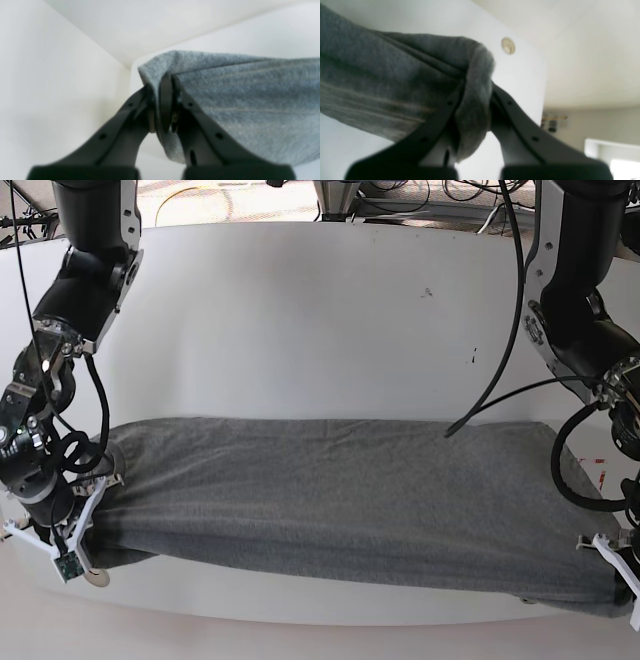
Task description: Fold the T-shirt properly
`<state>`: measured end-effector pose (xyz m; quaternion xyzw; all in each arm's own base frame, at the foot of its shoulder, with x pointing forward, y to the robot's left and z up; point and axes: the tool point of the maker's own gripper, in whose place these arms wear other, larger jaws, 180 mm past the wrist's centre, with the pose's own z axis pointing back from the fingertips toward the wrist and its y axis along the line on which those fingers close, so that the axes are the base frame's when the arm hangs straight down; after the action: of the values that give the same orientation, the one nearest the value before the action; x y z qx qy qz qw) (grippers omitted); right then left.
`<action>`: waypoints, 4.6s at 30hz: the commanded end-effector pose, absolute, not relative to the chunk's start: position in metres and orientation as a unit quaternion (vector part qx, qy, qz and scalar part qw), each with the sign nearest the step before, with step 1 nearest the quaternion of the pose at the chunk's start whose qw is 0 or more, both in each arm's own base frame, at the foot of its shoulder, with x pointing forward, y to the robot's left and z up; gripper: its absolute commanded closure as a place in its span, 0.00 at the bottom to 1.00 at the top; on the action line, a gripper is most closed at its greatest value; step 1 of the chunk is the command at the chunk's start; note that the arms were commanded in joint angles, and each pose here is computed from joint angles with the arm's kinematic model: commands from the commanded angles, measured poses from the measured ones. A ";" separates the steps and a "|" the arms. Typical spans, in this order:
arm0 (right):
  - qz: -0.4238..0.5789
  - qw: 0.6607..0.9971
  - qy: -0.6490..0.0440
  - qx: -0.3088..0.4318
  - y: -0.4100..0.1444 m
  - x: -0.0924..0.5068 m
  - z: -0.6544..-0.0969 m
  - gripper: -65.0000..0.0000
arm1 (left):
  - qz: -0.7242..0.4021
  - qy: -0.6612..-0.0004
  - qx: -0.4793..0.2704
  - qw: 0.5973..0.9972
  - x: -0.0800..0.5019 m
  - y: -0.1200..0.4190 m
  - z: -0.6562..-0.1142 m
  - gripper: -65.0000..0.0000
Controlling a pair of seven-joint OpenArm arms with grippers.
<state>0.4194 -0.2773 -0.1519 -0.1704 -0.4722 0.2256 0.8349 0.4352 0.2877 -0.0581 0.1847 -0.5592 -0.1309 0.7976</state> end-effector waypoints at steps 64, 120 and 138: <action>0.267 0.885 -0.375 -0.071 -0.217 0.305 -0.300 1.00 | -0.157 -0.355 0.207 0.898 0.321 0.331 -0.237 1.00; 0.231 0.948 -0.221 0.005 -0.206 0.176 -0.396 1.00 | -0.174 -0.219 0.147 0.949 0.248 0.366 -0.352 1.00; 0.231 0.947 -0.222 0.006 -0.206 0.176 -0.396 1.00 | -0.196 -0.217 0.152 0.944 0.264 0.367 -0.347 0.86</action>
<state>0.1717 -0.2019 -0.4023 0.0148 -0.2119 0.2284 0.9501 0.2583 0.3517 -0.3601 0.1296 -0.2139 -0.1923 0.9489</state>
